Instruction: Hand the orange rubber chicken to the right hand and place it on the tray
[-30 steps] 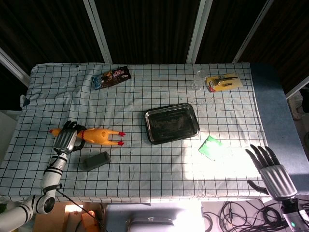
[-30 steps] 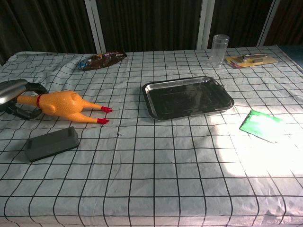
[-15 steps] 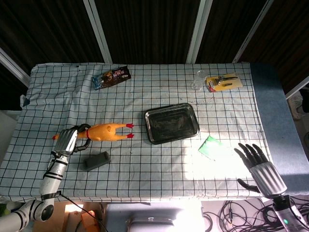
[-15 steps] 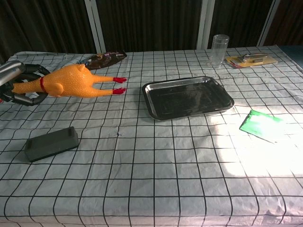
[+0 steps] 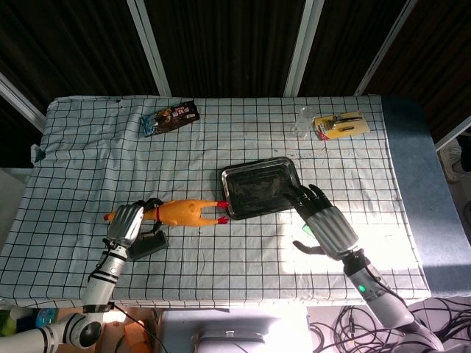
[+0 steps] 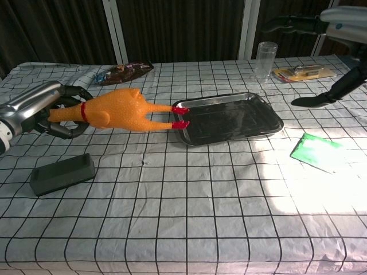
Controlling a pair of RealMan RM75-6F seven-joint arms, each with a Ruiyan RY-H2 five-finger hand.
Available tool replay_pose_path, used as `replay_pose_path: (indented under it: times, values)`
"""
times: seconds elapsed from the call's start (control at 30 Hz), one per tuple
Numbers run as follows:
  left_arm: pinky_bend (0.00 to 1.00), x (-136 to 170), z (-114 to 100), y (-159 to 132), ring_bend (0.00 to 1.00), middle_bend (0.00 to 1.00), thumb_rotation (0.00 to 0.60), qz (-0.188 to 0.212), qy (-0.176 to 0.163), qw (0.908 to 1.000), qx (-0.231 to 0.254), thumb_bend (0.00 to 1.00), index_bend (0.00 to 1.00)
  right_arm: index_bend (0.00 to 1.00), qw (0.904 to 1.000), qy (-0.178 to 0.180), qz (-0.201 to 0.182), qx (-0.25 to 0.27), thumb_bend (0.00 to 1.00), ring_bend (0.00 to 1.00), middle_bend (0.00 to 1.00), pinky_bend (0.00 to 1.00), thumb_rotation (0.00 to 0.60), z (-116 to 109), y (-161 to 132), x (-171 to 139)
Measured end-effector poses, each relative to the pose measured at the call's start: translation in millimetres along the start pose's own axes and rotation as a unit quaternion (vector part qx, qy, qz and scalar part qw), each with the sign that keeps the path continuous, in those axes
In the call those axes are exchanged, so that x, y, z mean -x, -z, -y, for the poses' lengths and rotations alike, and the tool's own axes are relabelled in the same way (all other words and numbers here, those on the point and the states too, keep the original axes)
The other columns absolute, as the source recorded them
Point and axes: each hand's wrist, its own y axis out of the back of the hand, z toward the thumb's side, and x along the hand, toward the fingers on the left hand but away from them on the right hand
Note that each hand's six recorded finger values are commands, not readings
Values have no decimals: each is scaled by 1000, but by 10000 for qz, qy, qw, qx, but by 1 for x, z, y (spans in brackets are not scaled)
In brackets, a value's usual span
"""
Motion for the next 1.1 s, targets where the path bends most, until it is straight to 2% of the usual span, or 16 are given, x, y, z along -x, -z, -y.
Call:
replay_pose_path:
  times: [0.2, 0.33, 0.57, 0.63, 0.7, 0.77, 0.87, 1.0, 1.07, 1.1]
  values:
    - [720, 0, 20, -35, 464, 697, 600, 248, 143, 9995, 93, 775, 652, 0, 9995, -327, -43, 17, 150, 0, 0, 0, 600, 26, -48, 53]
    - [720, -1, 25, -42, 464, 698, 600, 303, 181, 9993, 73, 774, 652, 0, 9982, -537, -147, 205, 150, 0, 0, 0, 600, 46, -79, 80]
    - [720, -2, 24, -43, 465, 698, 600, 265, 208, 9991, 239, 791, 651, 20, 9951, -850, -136, 495, 149, 0, 13, 2, 600, 74, -108, 108]
    - [720, 0, 22, -43, 465, 698, 600, 262, 203, 9989, 325, 790, 651, 91, 9946, -868, -122, 562, 150, 0, 75, 32, 600, 81, -113, 113]
    - [720, 2, 20, -44, 465, 699, 600, 238, 193, 9984, 466, 790, 651, 208, 9946, -830, -104, 613, 150, 19, 167, 112, 600, 86, -117, 117]
    - [720, 4, 19, -43, 465, 700, 600, 206, 175, 9982, 532, 791, 651, 330, 9947, -762, -95, 690, 152, 102, 253, 230, 600, 88, -120, 121]
    - [720, 5, 17, -42, 465, 701, 600, 176, 172, 9978, 614, 793, 651, 438, 9947, -609, -122, 819, 158, 199, 338, 319, 600, 88, -126, 125]
    - [720, 5, 17, -43, 464, 704, 600, 179, 194, 9966, 777, 797, 650, 608, 9930, -482, -159, 1071, 183, 361, 477, 510, 600, 89, -133, 127]
    - [719, 6, 17, -44, 464, 706, 600, 178, 183, 9960, 855, 798, 650, 772, 9914, -428, -157, 1223, 235, 533, 624, 684, 600, 89, -136, 128]
    - [720, 6, 17, -44, 464, 707, 600, 181, 180, 9958, 878, 798, 650, 821, 9906, -372, -153, 1311, 256, 581, 666, 727, 600, 88, -137, 129]
